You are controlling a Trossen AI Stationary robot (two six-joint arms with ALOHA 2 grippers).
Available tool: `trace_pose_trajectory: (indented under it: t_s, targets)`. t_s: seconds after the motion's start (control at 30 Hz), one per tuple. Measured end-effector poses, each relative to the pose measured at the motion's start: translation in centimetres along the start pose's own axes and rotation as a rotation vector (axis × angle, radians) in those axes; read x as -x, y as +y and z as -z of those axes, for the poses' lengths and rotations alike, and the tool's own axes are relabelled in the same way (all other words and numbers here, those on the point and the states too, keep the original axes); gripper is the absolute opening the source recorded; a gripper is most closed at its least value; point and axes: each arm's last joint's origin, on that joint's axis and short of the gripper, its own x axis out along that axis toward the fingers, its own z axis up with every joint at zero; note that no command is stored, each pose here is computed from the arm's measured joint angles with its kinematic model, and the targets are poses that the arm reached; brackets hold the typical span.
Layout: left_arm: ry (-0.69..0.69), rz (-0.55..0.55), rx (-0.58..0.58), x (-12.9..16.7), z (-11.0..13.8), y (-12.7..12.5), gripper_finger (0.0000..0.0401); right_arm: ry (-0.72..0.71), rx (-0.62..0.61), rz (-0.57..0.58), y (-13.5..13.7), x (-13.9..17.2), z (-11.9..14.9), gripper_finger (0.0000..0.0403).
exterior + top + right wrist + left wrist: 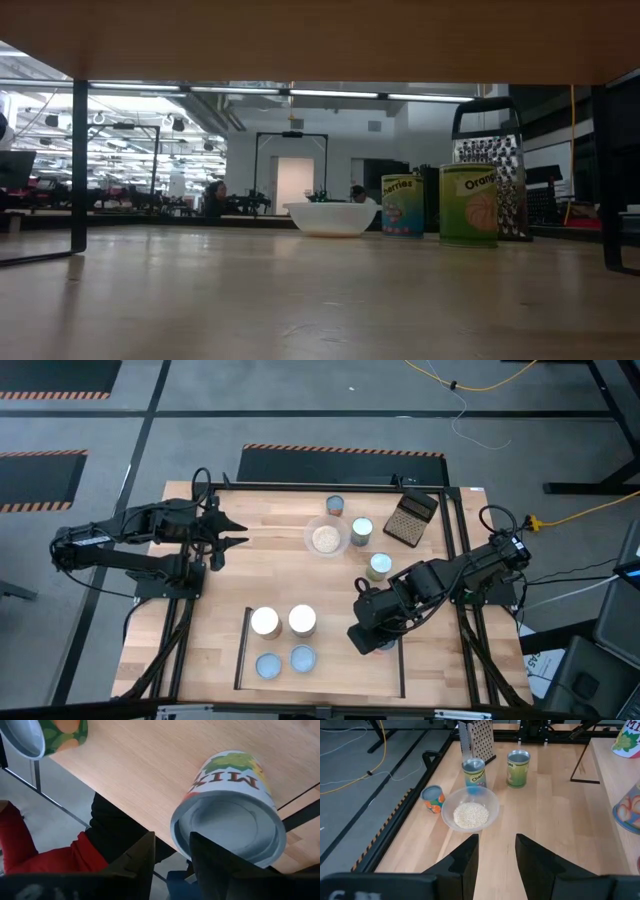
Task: Pick and place cans onto a shelf
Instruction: Put the canned mixed fruit on the shelf
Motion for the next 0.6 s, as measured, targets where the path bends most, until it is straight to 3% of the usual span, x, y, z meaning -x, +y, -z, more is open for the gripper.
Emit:
trace_pose_trajectory:
  t_s: [0.6]
  targets:
    - [0.001,0.0,0.001,-0.01,0.0,0.0,0.0121,0.076,0.01,0.038,-0.45,-0.07,0.22,0.0093]
